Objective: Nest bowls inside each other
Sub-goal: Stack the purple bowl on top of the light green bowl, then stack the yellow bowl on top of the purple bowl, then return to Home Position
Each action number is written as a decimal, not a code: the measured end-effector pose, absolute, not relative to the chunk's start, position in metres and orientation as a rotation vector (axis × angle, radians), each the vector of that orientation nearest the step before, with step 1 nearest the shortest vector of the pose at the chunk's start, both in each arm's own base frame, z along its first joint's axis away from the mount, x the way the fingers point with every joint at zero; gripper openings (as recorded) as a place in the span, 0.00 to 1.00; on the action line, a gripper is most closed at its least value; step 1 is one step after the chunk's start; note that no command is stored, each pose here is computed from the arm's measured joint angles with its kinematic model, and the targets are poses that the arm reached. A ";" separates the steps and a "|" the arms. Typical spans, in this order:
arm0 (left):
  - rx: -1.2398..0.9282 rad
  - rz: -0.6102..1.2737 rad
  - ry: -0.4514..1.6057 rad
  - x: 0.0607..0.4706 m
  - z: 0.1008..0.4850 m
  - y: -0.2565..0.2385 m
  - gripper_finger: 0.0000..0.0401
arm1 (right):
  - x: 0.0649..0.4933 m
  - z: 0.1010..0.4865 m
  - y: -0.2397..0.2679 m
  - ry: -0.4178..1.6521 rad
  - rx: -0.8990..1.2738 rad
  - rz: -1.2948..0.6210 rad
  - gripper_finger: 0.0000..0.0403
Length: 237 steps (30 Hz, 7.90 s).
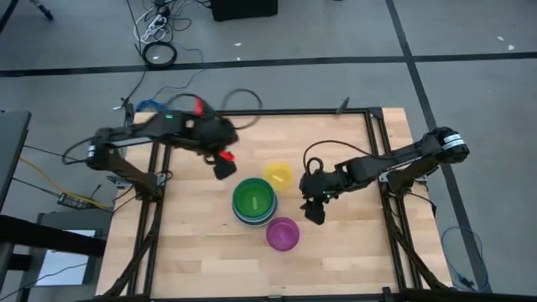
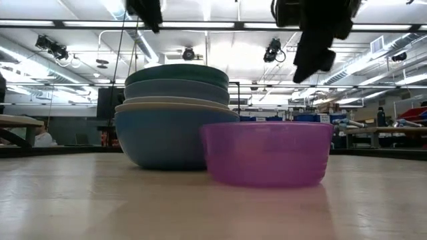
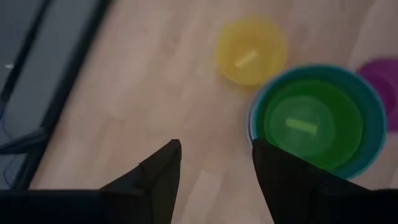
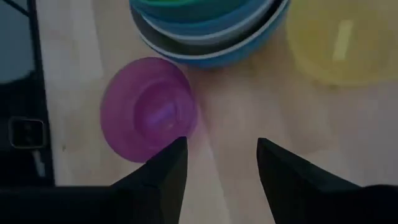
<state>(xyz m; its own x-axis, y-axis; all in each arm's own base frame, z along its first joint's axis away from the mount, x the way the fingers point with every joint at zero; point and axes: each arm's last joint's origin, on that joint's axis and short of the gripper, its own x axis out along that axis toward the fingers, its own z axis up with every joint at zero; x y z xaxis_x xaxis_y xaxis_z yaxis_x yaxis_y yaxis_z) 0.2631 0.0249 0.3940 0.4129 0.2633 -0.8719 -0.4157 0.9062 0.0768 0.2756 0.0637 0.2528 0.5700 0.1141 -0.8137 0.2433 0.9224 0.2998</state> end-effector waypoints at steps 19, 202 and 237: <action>-0.172 0.570 0.832 0.203 0.434 0.014 0.52 | 0.277 0.187 0.110 0.915 0.709 -0.108 0.44; -0.162 0.598 0.850 0.199 0.431 -0.002 0.52 | 0.437 0.269 0.081 1.082 -0.131 0.297 0.08; -0.172 0.602 0.847 0.199 0.431 -0.002 0.52 | 0.435 0.287 0.091 1.026 -0.231 0.221 0.06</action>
<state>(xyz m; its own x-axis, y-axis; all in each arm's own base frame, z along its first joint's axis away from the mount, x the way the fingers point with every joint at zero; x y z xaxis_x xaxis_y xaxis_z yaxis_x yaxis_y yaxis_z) 0.1993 -0.0025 0.4314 0.5082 0.4301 -0.7462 -0.5627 0.8217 0.0904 0.4350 0.0913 0.2869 0.5005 0.0732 -0.8626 -0.2881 0.9537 -0.0863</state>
